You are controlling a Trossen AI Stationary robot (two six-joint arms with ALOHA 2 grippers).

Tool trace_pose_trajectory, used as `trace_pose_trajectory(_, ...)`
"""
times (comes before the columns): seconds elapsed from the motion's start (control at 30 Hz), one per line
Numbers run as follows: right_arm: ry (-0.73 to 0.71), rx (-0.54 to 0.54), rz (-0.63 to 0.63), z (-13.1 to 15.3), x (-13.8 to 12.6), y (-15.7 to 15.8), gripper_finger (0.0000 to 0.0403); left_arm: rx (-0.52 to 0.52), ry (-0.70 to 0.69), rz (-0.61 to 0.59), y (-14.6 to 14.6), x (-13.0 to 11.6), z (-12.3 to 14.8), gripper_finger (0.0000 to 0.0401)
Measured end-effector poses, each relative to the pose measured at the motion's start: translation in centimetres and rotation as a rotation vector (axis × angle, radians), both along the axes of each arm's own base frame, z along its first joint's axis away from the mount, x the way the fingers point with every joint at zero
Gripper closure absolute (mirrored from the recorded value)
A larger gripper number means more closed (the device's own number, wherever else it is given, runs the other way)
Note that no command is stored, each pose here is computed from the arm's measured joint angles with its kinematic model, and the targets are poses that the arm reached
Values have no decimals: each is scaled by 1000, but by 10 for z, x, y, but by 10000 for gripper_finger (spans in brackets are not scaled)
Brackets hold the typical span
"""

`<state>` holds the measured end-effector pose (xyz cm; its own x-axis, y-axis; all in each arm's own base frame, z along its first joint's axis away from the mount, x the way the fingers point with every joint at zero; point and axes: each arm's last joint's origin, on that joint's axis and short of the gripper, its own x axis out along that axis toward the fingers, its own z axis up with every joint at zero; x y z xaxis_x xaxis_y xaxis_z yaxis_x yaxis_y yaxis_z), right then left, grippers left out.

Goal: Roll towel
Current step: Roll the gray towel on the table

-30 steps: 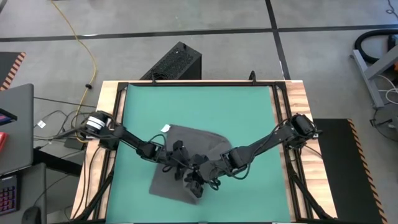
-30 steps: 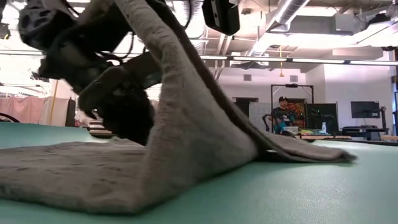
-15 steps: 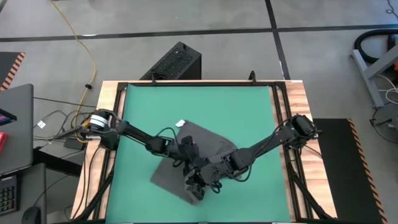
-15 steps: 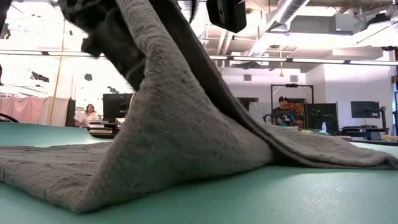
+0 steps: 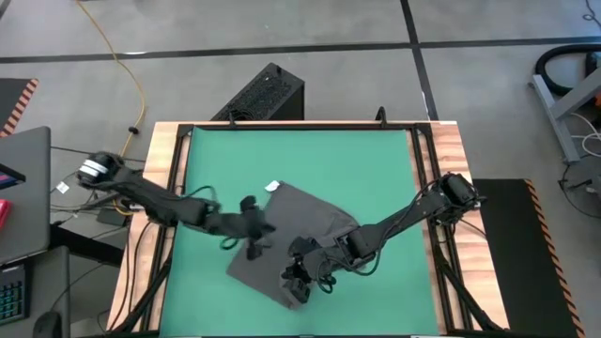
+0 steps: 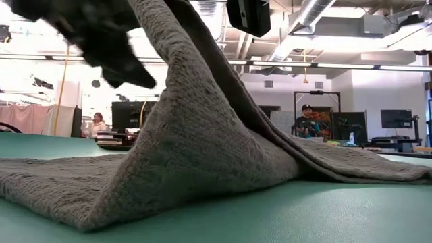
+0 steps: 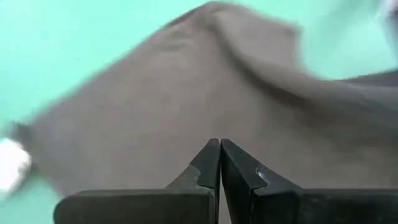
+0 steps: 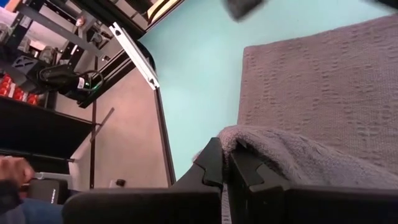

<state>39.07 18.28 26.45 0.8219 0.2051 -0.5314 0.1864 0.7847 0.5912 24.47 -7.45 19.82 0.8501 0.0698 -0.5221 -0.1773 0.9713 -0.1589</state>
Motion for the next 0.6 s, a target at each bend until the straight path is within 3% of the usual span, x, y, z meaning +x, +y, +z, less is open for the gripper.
trace_pose_trajectory(0.1, 3, -2, 1, 0, 0, 0, 385, -160, -97, -10, -5, -32, -24, 401)
trace_pose_trajectory(0.2, 4, -1, 2, 0, 0, 0, 385, -236, -98, 13, -5, -56, -44, 401)
trace_pose_trajectory(0.33, 3, 2, -3, 0, 1, -3, 385, -220, -72, 24, -9, -61, -53, 401)
trace_pose_trajectory(0.6, 2, 16, -8, 0, 6, -13, 385, -153, 52, -15, -19, -43, -71, 401)
